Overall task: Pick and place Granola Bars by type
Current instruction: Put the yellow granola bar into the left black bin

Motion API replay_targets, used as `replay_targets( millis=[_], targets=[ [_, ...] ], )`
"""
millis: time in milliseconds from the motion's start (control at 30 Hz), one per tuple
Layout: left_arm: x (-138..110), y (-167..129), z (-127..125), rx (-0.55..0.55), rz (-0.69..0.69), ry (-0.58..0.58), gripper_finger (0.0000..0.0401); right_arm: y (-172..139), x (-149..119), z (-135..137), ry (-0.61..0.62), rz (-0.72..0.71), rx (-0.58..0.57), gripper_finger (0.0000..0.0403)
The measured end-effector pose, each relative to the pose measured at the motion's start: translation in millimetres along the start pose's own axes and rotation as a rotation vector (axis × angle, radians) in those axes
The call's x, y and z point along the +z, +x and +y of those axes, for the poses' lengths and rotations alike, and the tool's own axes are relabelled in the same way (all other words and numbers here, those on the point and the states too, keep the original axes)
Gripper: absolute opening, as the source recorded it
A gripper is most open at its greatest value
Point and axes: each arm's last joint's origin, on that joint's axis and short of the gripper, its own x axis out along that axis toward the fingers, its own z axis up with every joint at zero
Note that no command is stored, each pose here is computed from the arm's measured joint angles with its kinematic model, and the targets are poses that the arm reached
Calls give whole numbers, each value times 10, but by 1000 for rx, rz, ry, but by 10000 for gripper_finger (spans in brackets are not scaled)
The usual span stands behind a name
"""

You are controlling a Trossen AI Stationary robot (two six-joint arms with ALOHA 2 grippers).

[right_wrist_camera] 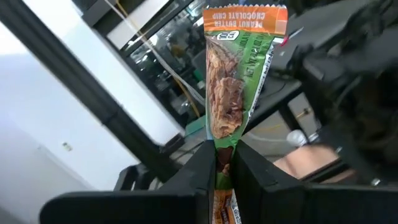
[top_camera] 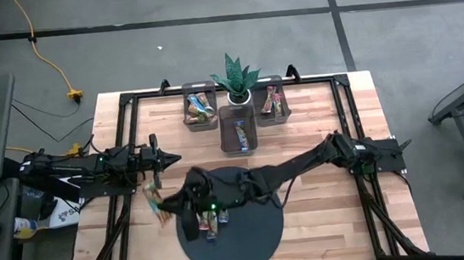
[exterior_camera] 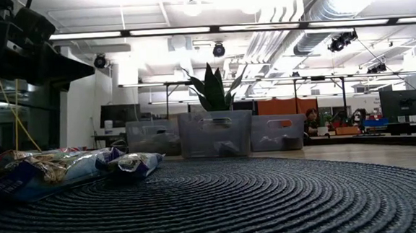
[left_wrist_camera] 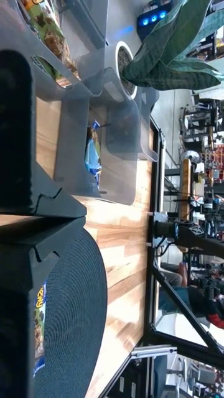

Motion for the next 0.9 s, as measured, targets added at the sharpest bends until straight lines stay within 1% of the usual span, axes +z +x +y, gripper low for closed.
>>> replay_targets(
  millis=[167,367,567,733,900],
  targets=[
    [-1,0,0,0,1,0,1,-17,233,-100,-47,-32,-35,28],
    [0,0,0,0,0,0,1,-42,534,-238,-74,-81,-67,28],
    [-1,0,0,0,0,0,1,-41,774,-475,-81,-99,-134,28],
    [0,0,0,1,0,0,1,-30,917,-663,-79,-107,-173,28],
    [-1,0,0,1,1,0,1,-24,972,-782,-71,-93,-206,28]
  ],
)
